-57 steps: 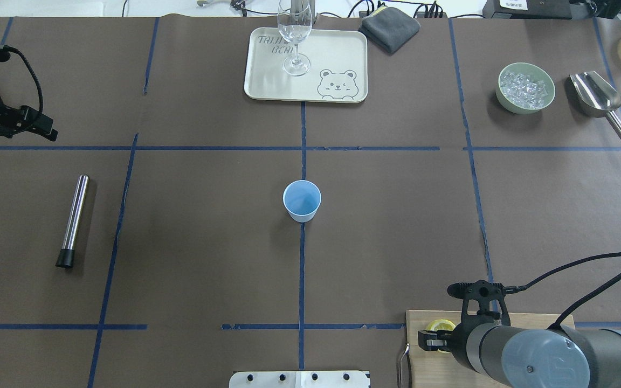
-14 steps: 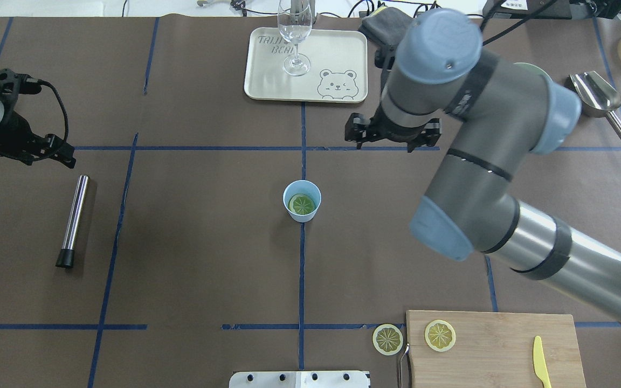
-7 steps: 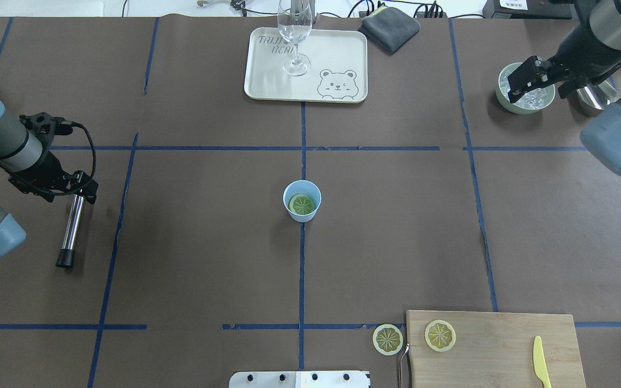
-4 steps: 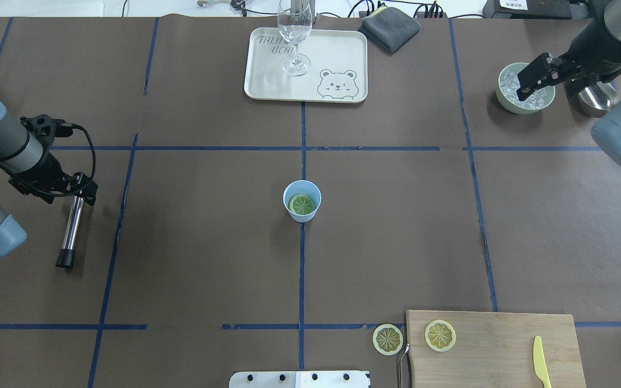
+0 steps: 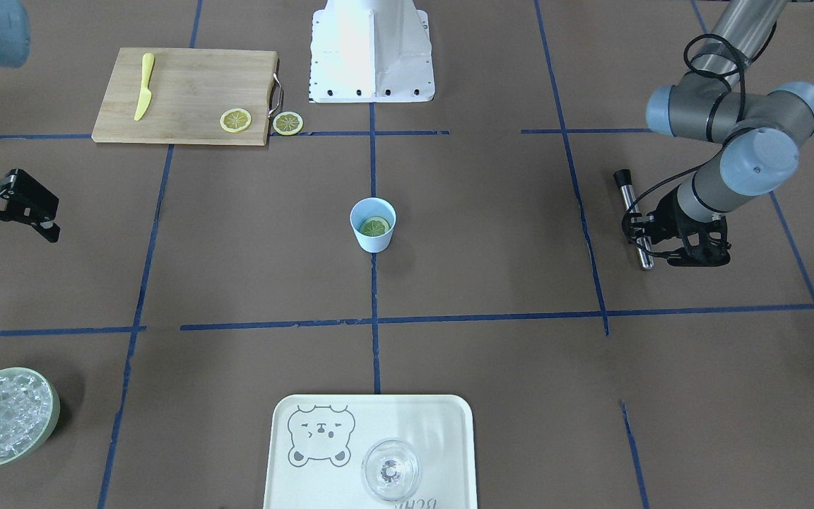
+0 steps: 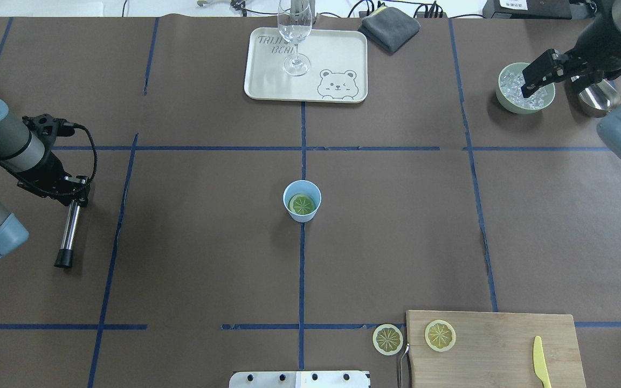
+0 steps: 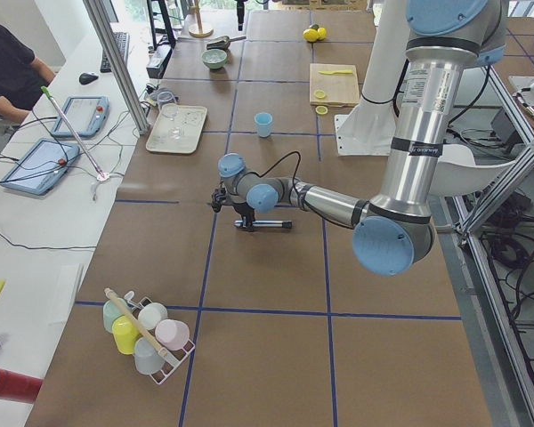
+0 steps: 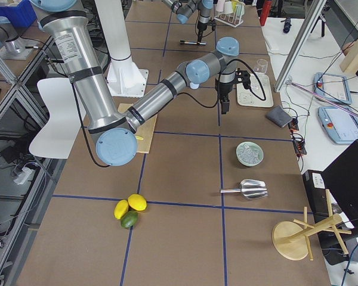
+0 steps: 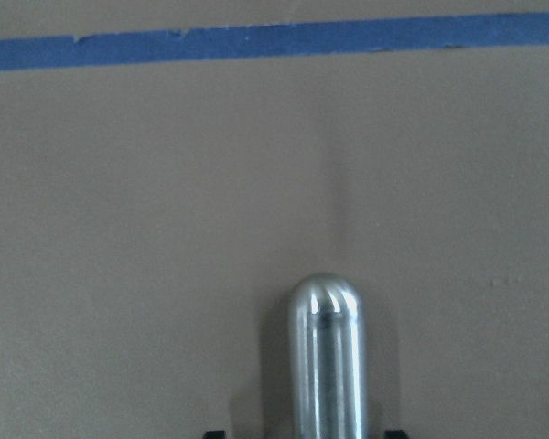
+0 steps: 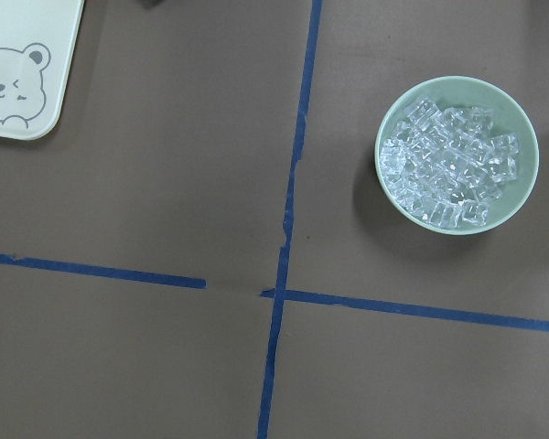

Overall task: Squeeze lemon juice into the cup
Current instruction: 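Withdraw the right arm while the left gripper grasps the metal muddler, then lift the metal muddler upright with the left gripper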

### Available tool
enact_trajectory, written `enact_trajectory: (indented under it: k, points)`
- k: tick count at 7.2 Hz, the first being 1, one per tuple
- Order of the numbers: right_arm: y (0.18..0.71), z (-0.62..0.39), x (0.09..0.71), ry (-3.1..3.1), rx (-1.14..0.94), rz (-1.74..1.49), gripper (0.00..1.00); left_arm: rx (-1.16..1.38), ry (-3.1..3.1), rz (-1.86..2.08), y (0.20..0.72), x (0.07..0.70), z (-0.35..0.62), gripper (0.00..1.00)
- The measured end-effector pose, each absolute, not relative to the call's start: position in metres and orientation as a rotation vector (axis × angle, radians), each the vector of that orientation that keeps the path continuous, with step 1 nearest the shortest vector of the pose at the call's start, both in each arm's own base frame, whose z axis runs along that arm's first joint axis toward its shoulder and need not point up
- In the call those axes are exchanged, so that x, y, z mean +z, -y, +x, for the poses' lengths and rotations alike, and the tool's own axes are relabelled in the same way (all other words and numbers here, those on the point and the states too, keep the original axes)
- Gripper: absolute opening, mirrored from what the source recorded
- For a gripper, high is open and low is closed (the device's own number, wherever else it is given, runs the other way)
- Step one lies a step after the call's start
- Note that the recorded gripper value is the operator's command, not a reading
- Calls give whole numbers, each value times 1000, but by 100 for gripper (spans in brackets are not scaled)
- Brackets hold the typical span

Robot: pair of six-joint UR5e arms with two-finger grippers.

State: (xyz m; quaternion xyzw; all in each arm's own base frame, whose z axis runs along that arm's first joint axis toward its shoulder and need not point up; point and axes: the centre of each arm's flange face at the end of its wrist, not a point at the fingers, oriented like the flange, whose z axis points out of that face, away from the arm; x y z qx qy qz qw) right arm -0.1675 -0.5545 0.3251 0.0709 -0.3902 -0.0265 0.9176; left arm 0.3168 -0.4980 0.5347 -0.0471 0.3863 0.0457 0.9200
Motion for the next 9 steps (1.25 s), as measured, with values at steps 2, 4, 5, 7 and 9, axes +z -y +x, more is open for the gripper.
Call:
enact_trajectory:
  k: [2,4,5,7,9]
  points:
    - [555,-166,325,808,-53,145,100,89,-798,-92,497,529,315,0]
    - [553,-150,337,818,-55,134,100,95,-813,-38,495,506,304,0]
    - [552,-132,356,812,-68,130,100,87,-794,25,498,495,295,0]
    - [541,-90,406,794,-85,110,100,50,-719,203,511,463,279,0]
    - [517,-42,464,772,-93,85,100,-9,-653,416,533,405,270,0]
